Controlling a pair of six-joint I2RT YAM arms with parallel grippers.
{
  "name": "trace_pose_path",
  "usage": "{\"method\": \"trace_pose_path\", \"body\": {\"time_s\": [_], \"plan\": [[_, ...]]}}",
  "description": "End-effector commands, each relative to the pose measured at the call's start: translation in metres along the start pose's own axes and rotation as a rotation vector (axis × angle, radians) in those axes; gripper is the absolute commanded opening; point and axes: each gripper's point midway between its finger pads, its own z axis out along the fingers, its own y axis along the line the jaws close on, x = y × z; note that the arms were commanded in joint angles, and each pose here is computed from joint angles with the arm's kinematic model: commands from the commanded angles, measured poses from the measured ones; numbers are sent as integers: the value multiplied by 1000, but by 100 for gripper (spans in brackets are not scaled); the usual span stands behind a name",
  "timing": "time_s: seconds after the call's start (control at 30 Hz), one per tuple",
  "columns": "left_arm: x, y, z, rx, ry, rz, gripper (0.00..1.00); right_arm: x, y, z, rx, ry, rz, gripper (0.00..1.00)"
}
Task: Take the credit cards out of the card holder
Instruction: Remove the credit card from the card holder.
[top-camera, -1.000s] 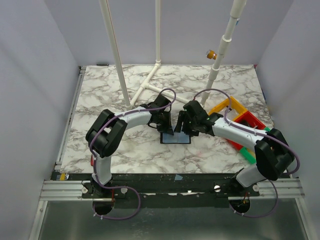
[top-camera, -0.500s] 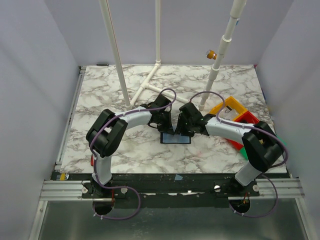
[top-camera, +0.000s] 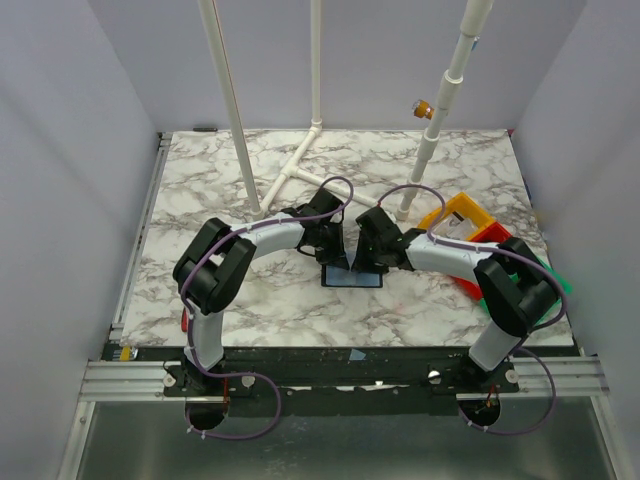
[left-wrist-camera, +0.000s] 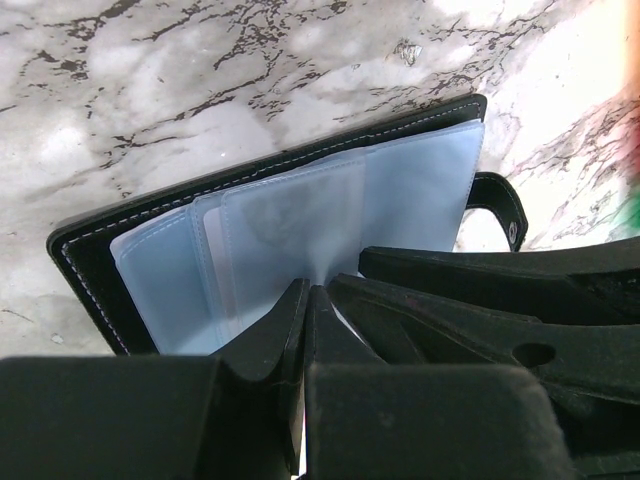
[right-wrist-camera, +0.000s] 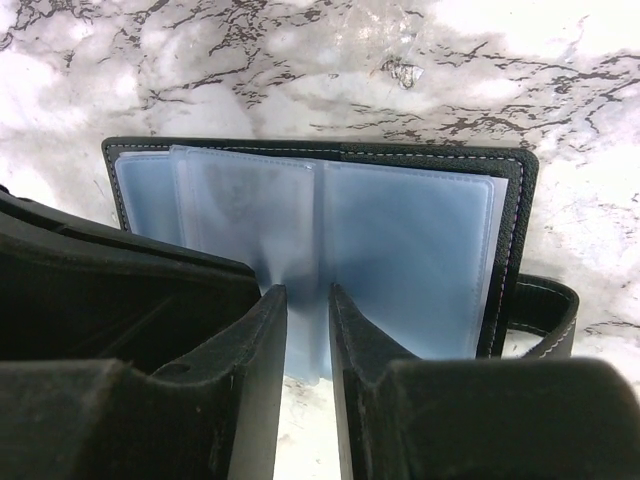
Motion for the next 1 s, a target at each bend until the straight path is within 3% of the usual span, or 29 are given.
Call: {"method": "trace_pose_path", "body": {"time_s": [0.0, 0.43, 0.97], "plan": [[0, -3, -1, -4, 6, 17, 0, -1, -14, 8, 69, -22, -18, 25], [-8, -2, -24, -43, -49, 50, 0, 9, -40, 16, 176, -3, -38, 2], [-12, 12, -31, -81, -69, 41, 0, 20, -46, 25, 187, 41, -51, 1]]}}
